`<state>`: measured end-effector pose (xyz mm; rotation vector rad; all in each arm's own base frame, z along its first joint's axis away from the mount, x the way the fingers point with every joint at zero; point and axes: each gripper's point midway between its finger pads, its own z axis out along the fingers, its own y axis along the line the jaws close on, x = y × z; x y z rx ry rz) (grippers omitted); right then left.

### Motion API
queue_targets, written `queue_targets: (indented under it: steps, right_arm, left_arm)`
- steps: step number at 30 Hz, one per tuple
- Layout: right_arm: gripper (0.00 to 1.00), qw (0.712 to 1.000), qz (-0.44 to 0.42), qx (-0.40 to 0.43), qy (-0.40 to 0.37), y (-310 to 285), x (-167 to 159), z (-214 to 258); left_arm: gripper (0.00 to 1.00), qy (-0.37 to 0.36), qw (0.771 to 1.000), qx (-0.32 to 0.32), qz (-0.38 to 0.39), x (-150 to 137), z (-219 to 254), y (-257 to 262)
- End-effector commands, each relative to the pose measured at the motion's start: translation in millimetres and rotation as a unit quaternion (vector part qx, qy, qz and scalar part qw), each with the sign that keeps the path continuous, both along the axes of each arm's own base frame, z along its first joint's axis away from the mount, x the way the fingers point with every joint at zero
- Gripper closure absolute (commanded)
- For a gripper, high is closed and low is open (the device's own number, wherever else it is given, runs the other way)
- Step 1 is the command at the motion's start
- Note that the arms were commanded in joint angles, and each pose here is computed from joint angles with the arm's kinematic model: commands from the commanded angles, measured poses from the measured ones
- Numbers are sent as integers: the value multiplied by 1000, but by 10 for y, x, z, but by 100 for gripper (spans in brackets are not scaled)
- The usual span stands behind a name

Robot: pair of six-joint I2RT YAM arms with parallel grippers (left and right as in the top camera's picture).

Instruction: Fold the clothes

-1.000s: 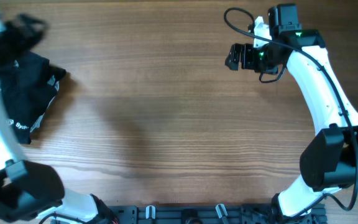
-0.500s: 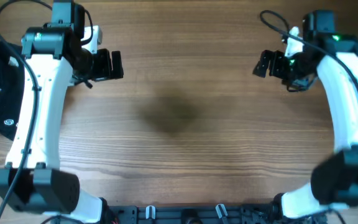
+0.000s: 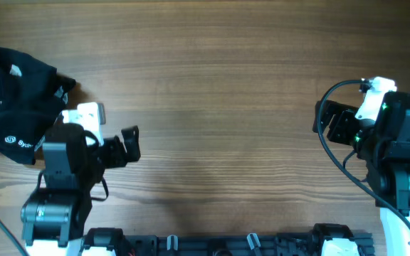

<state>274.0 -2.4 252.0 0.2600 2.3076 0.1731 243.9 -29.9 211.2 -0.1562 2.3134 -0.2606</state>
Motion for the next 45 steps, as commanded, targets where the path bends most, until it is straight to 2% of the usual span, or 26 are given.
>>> queue_targets:
  steps: [1,9,11,13,16,18,25,29,39,43,45]
  right_arm:
    - [0,1000,-12,-4,11,-37,12,-73]
    - [0,997,-12,-2,75,-52,154,-406]
    - [0,997,-13,-2,78,-52,102,-408]
    - [0,999,-9,2,41,-28,113,-253]
    - [0,997,15,-6,-73,64,107,116]
    - [0,985,48,-39,-159,144,-34,318]
    - [0,946,74,-86,-303,197,-662,236]
    - [0,924,71,-102,-362,192,-722,133]
    - [0,875,72,-151,-454,187,-324,-311]
    - [0,914,84,-138,-372,186,-280,-763]
    - [0,916,81,-140,-367,172,-271,-780]
  left_arm:
    - [0,21,1000,-3,4,-140,-77,4]
    - [0,38,999,-2,4,-183,-140,6]
    - [0,38,999,-2,4,-183,-140,6]
    - [0,38,999,-2,4,-183,-140,6]
    - [0,38,999,-2,4,-183,-140,6]
    - [0,38,999,-2,4,-183,-140,6]
    - [0,38,999,-2,4,-183,-140,6]
    - [0,38,999,-2,4,-183,-140,6]
    - [0,38,999,-2,4,-183,-140,6]
    - [0,38,999,-2,4,-183,-140,6]
    - [0,38,999,-2,4,-183,-140,6]
